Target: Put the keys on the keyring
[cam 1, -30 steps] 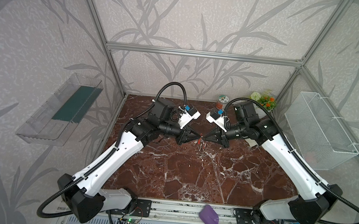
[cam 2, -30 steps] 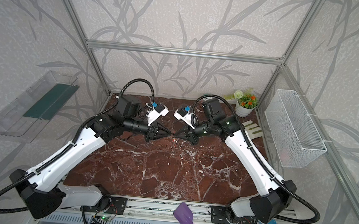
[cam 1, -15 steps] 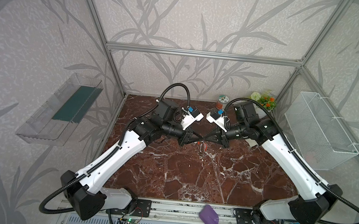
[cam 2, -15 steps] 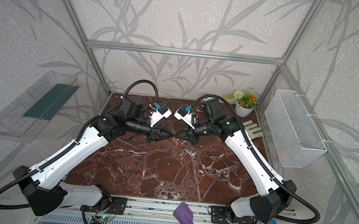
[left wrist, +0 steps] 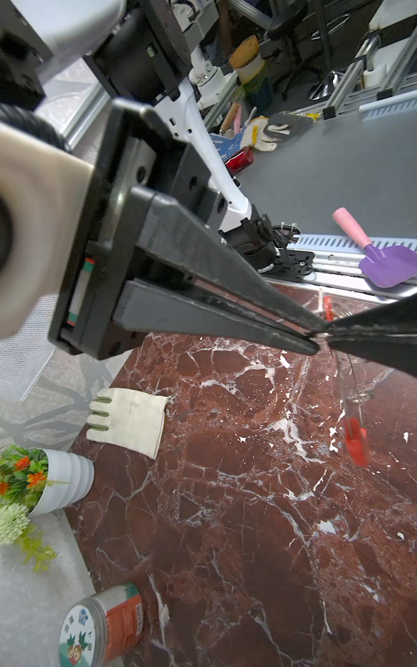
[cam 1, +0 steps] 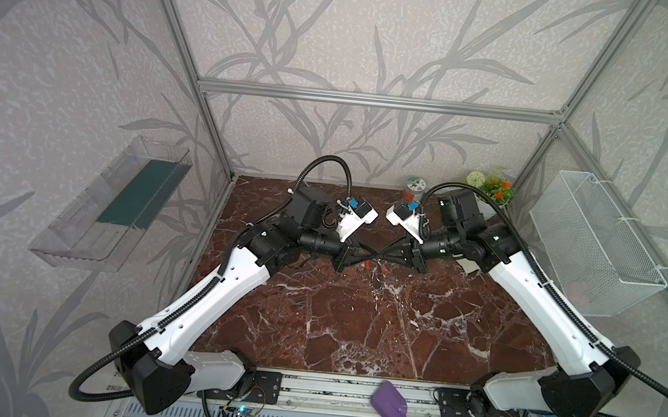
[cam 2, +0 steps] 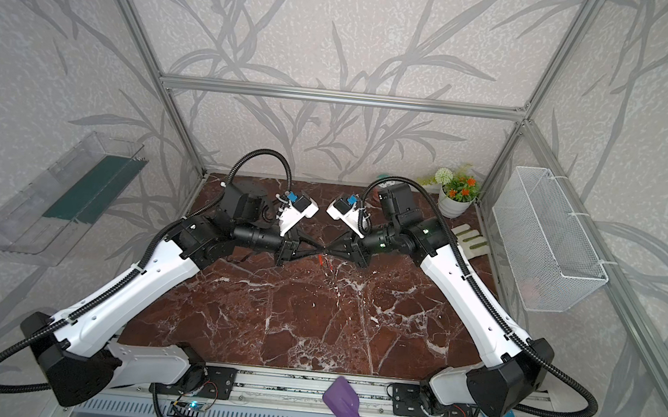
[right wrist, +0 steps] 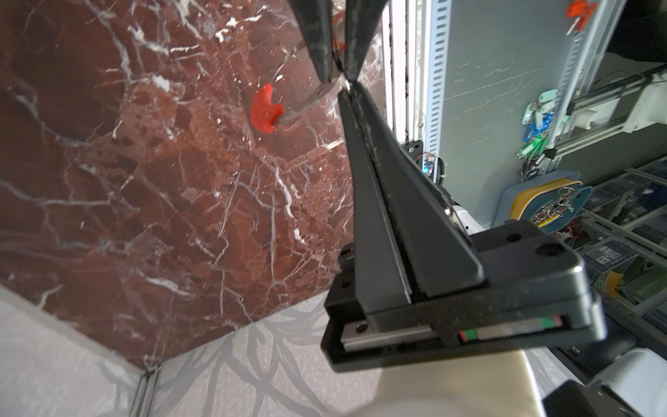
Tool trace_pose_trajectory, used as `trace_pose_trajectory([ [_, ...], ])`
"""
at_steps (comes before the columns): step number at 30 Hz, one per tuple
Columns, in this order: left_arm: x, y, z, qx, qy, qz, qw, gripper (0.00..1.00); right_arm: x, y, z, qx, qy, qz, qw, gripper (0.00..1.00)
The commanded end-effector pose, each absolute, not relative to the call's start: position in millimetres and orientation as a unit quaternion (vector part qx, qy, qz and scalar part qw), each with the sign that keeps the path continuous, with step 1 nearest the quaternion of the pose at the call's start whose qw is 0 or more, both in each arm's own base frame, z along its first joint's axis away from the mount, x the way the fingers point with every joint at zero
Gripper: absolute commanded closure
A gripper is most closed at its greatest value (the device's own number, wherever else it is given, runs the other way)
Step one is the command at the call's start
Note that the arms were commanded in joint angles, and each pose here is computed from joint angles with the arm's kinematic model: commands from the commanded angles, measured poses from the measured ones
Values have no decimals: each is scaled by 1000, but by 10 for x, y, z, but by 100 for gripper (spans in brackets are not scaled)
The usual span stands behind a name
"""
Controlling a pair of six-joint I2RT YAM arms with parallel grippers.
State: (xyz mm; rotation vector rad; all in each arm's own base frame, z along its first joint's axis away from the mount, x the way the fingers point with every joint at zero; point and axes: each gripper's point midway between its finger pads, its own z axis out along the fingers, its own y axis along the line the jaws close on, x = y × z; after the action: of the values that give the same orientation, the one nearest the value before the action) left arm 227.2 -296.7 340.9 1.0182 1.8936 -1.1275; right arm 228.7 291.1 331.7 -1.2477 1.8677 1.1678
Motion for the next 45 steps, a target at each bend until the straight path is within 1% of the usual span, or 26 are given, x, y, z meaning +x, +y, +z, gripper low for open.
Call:
trace_pose_trajectory([
  [1,2367,-3017,3738,384,692,-443,422,100,2326,2894,3636,-443,677,469,354,76],
  [3,2391,-3025,3805,377,683,-449,435,100,2459,2807,3725,-397,683,483,377,76],
  [6,2428,-3021,3876,367,673,-451,456,100,2583,2712,3861,-335,667,537,393,77],
  [9,2460,-2994,3952,356,664,-450,480,100,2610,2659,3985,-309,647,559,417,75],
  [12,2472,-2985,4034,347,656,-454,494,100,2636,2630,4035,-288,642,571,423,73],
  [17,2471,-3001,4118,343,644,-465,501,100,2631,2658,4045,-279,633,596,408,74],
  [22,2492,-2995,4118,339,646,-463,503,100,2597,2679,4022,-278,634,610,386,76],
  [38,2525,-2977,4143,330,647,-459,511,100,2577,2695,3871,-271,647,611,367,77],
  [41,2531,-2980,4133,330,649,-459,510,100,2576,2707,3856,-272,649,609,365,82],
  [43,2528,-2977,4146,329,648,-459,511,100,2572,2713,3856,-273,649,610,365,82],
  [45,2531,-2981,4144,329,649,-459,510,100,2564,2723,3851,-274,649,610,363,85],
])
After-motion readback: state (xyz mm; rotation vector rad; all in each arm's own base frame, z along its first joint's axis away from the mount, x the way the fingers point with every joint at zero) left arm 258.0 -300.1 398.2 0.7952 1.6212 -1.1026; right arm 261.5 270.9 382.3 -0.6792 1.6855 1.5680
